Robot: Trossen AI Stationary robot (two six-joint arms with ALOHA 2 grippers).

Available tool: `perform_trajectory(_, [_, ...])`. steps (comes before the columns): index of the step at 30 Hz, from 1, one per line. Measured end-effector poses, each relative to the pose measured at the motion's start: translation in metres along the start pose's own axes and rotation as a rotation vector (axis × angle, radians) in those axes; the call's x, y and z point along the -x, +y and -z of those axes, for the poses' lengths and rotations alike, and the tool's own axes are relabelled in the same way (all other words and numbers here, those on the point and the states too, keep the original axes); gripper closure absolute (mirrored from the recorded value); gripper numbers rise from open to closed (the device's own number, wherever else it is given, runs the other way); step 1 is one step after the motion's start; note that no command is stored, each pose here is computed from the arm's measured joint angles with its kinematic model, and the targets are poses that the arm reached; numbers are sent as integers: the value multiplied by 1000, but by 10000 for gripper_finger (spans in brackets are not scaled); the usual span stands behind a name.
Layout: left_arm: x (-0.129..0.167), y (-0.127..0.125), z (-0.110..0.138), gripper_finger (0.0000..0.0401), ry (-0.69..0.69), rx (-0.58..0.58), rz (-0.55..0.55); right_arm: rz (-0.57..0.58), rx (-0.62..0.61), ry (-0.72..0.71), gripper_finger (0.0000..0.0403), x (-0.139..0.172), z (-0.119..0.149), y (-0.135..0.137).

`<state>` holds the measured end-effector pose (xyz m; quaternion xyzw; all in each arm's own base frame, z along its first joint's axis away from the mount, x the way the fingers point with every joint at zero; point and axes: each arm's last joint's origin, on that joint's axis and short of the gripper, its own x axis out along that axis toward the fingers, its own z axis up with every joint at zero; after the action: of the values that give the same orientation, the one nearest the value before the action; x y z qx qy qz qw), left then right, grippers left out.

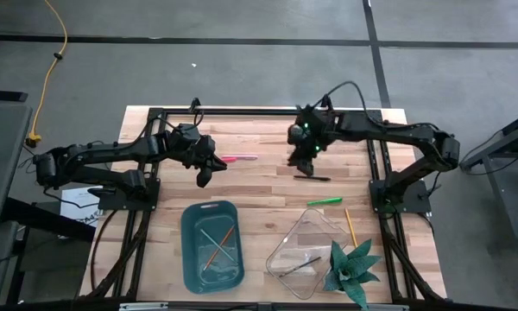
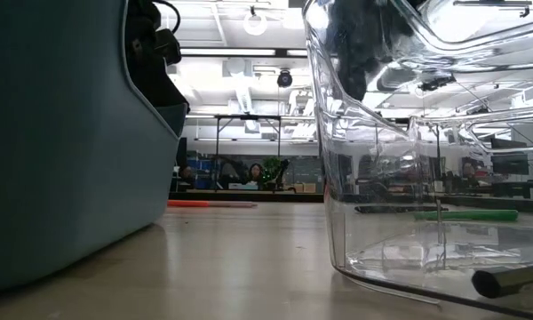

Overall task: Sort pens & pencils
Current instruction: Put the dark blue pencil into the blue bin

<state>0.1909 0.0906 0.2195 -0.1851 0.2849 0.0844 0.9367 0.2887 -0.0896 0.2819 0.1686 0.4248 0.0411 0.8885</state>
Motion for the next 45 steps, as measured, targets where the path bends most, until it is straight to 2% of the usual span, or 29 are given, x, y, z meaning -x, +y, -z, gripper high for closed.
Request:
perform_trajectory(3, [0, 0, 0, 359, 2, 0, 13, -107, 58, -71, 316, 15, -21, 16])
perform_trajectory(7, [0, -2, -1, 359, 0, 12, 60, -166, 135, -73, 316, 27, -32, 39])
perform_trajectory(11, [0, -7, -3, 359, -24, 1, 123, -205, 165, -8, 316, 25, -28, 58])
perform_trajectory(17, [5, -32, -17, 359, -168, -56, 235, -296, 210, 97, 316, 17, -16, 90])
perform_trajectory(22, [16, -54, -23, 359, -280, -72, 226, -348, 257, 140, 316, 11, -8, 116])
perform_trajectory(27, [30, -77, -27, 359, -347, -104, 198, -363, 284, 170, 316, 7, -1, 134])
perform_trajectory(32, [39, -98, -28, 359, -334, -144, 178, -376, 259, 167, 316, 5, 1, 150])
perform_trajectory(40, [44, -129, -18, 359, -292, -175, 236, -333, 248, 91, 316, 0, 6, 186])
perform_trajectory(45, [48, -147, -7, 359, -276, -184, 276, -280, 213, 123, 316, -6, 17, 202])
